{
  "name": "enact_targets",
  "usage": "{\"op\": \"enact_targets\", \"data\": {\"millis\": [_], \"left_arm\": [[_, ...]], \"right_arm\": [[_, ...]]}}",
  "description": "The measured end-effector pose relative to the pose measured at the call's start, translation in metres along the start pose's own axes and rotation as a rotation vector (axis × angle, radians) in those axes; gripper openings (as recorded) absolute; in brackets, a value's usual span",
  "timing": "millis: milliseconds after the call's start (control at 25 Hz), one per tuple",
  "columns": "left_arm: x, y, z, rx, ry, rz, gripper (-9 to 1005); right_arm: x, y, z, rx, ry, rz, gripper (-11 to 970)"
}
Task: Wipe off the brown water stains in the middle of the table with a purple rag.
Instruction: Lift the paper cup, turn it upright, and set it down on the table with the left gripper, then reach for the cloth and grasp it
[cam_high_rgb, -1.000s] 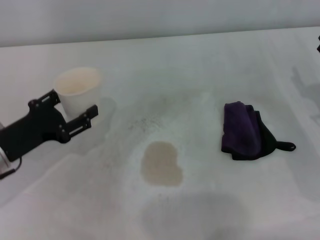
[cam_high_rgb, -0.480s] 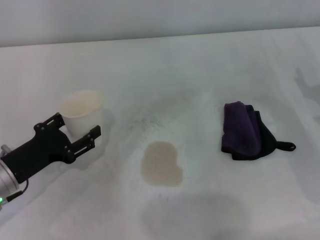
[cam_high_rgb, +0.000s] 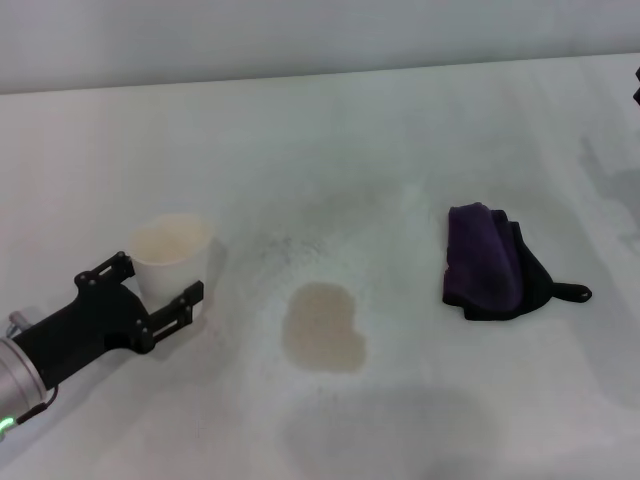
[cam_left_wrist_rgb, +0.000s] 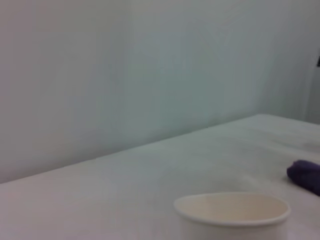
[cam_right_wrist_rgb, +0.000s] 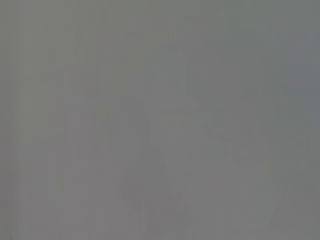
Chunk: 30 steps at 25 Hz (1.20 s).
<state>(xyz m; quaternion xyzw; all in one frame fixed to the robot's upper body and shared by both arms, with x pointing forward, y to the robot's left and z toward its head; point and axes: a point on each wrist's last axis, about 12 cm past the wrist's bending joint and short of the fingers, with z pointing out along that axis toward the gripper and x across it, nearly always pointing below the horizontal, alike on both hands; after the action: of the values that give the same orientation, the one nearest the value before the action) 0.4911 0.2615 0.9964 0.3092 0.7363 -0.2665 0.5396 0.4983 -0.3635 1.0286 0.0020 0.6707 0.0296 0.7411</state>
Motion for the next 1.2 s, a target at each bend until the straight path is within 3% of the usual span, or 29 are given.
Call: {"op": "enact_targets", "data": {"millis": [400, 720, 880, 1200], "left_arm": [[0.013, -0.001, -0.004, -0.026, 0.071, 0.082, 736], [0.017, -0.005, -0.016, -0.075, 0.022, 0.129, 737], [0.017, -0.006, -0.018, -0.088, 0.002, 0.126, 818], [0.023, -0.011, -0.022, -0.106, 0.003, 0.151, 883]], "right_arm": [[-0.005, 0.002, -0.004, -0.020, -0.047, 0.001, 843], [-0.004, 0.004, -0.003, -0.027, -0.039, 0.003, 843], [-0.004, 0.004, -0.002, -0.028, -0.040, 0.004, 843], [-0.004, 0.005, -0.002, -0.032, -0.043, 0.005, 843]]}}
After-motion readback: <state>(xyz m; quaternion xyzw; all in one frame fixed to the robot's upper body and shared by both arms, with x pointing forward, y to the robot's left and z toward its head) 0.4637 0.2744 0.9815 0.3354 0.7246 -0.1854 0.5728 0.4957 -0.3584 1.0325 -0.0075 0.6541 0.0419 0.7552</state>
